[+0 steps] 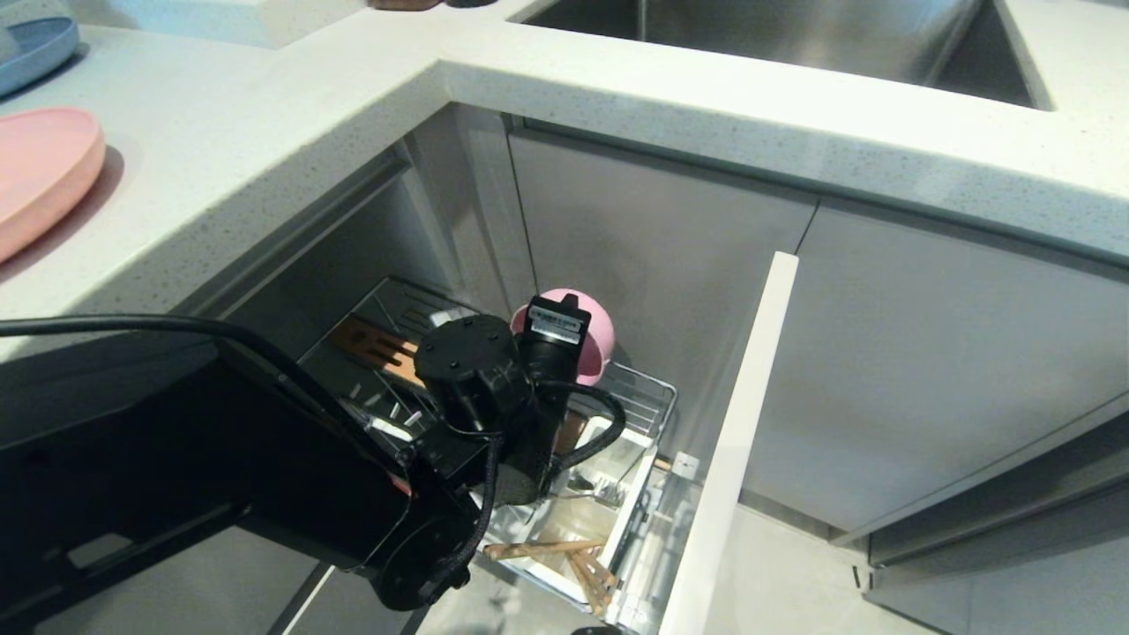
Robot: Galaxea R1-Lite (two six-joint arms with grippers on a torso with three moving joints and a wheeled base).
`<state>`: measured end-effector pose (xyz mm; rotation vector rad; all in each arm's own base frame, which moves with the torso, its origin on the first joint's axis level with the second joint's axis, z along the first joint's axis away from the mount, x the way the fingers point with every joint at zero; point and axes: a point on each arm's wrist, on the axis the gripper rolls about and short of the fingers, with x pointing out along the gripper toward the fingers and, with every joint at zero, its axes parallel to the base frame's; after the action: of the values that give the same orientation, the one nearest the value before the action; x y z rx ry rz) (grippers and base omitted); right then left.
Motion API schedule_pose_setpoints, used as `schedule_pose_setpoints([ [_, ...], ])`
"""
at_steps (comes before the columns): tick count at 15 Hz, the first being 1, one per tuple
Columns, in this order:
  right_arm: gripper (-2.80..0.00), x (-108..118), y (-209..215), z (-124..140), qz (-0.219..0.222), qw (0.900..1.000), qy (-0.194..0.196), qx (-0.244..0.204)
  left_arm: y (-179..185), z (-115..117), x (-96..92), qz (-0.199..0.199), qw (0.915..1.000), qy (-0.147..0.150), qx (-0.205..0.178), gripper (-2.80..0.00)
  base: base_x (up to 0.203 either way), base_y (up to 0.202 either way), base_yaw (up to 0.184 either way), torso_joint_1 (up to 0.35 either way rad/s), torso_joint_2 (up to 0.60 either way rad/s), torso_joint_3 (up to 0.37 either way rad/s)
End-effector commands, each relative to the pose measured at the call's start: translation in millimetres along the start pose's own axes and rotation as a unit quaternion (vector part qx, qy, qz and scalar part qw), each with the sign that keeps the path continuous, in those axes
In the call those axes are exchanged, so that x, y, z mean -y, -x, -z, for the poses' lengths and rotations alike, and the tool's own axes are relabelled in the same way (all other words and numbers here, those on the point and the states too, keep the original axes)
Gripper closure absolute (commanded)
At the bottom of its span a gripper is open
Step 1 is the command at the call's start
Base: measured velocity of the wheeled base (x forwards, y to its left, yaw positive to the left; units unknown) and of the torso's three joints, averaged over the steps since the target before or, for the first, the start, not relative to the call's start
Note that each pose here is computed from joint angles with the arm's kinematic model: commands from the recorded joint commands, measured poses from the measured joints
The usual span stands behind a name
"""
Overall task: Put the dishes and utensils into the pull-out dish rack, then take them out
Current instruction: Pick up the bowl and place it in the cupboard
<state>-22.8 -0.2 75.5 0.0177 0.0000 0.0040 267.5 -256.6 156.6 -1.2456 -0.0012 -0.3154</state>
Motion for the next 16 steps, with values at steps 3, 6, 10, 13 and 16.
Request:
schedule_pose_setpoints([
  [3,0.00,0,0,0,0.000,1.000,0.000,0.000,7,-7,8.7,0.003,0.9998,0.016,0.012,0.00,0.000,0.000,0.000,0.000,0.00,0.000],
  [6,0.00,0,0,0,0.000,1.000,0.000,-0.001,10,-8,7.3,-0.004,0.9995,0.030,0.009,0.00,0.000,0.000,0.000,0.000,0.00,0.000],
  [10,0.00,0,0,0,0.000,1.000,0.000,-0.001,14,-12,12.2,-0.004,0.9982,0.060,0.006,0.00,0.000,0.000,0.000,0.000,0.00,0.000],
  [13,0.00,0,0,0,0.000,1.000,0.000,0.000,23,-16,15.1,0.005,0.9978,0.065,-0.013,0.00,0.000,0.000,0.000,0.000,0.00,0.000],
  [16,0.00,0,0,0,0.000,1.000,0.000,0.000,26,-15,15.6,0.008,0.9973,0.071,-0.020,0.00,0.000,0.000,0.000,0.000,0.00,0.000],
])
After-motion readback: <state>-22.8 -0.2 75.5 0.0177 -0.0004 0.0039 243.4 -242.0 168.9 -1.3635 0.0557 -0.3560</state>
